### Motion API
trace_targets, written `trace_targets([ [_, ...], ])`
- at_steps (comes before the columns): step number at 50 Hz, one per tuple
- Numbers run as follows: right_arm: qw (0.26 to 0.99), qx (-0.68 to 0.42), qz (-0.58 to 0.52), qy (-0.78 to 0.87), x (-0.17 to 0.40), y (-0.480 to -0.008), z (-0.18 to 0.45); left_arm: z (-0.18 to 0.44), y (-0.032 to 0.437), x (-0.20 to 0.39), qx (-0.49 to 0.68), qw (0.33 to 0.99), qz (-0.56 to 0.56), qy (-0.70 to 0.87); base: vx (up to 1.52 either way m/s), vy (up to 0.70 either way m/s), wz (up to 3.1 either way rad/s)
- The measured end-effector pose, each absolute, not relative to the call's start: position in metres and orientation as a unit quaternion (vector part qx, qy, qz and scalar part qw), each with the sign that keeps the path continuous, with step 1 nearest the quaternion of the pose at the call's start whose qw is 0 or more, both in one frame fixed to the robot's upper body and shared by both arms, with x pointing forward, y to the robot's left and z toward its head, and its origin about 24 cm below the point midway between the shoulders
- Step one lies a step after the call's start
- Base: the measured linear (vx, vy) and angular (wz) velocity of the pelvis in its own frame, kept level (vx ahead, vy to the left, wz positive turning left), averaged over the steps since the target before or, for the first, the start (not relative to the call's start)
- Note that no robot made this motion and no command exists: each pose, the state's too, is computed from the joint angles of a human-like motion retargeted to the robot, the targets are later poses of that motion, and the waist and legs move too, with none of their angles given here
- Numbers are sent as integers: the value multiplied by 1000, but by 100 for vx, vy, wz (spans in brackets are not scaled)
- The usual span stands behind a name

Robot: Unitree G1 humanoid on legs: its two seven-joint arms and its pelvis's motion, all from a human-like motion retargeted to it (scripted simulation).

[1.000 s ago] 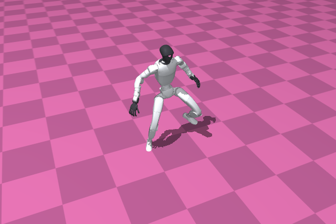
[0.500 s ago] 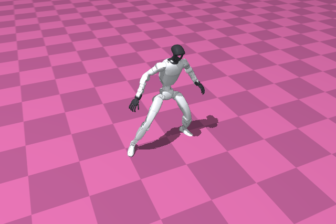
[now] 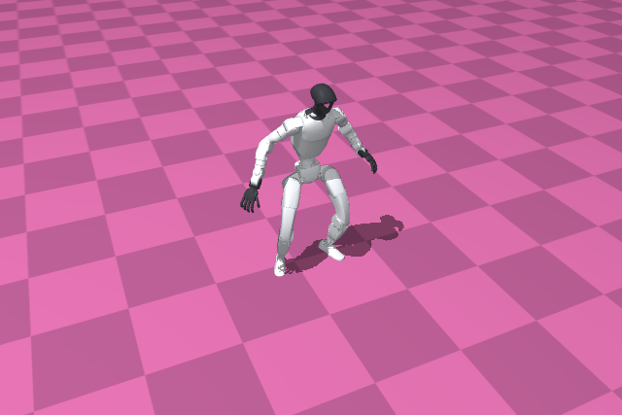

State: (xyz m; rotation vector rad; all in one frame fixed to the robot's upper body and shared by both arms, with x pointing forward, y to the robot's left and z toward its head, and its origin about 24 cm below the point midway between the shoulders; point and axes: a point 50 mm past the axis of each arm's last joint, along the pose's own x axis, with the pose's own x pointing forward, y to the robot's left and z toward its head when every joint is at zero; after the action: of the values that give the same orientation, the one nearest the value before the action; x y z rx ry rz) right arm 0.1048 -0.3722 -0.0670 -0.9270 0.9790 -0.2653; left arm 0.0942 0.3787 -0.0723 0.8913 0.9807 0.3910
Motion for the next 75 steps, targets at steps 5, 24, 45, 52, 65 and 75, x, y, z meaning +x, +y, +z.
trace_targets([
  [5, 775, -491, -92, 387, 143, -375, -41, -89, 355, 89, 375, 788, 174, 457, -18, -5, -29],
  [24, 793, -523, -98, 296, 183, -375, -1, -94, 350, 79, 405, 773, 110, 475, -10, 7, 9],
  [45, 804, -451, -80, 379, 142, -334, -72, -56, 380, 125, 472, 773, 134, 402, -5, 27, 11],
  [52, 805, -447, -75, 382, 145, -336, -70, -33, 396, 144, 470, 779, 170, 378, -5, -2, -20],
  [65, 780, -474, -109, 394, 144, -360, -59, -24, 397, 156, 425, 806, 248, 329, 1, -28, -10],
  [75, 780, -519, -94, 337, 164, -353, -48, -76, 364, 108, 401, 793, 186, 420, 2, -58, -16],
])
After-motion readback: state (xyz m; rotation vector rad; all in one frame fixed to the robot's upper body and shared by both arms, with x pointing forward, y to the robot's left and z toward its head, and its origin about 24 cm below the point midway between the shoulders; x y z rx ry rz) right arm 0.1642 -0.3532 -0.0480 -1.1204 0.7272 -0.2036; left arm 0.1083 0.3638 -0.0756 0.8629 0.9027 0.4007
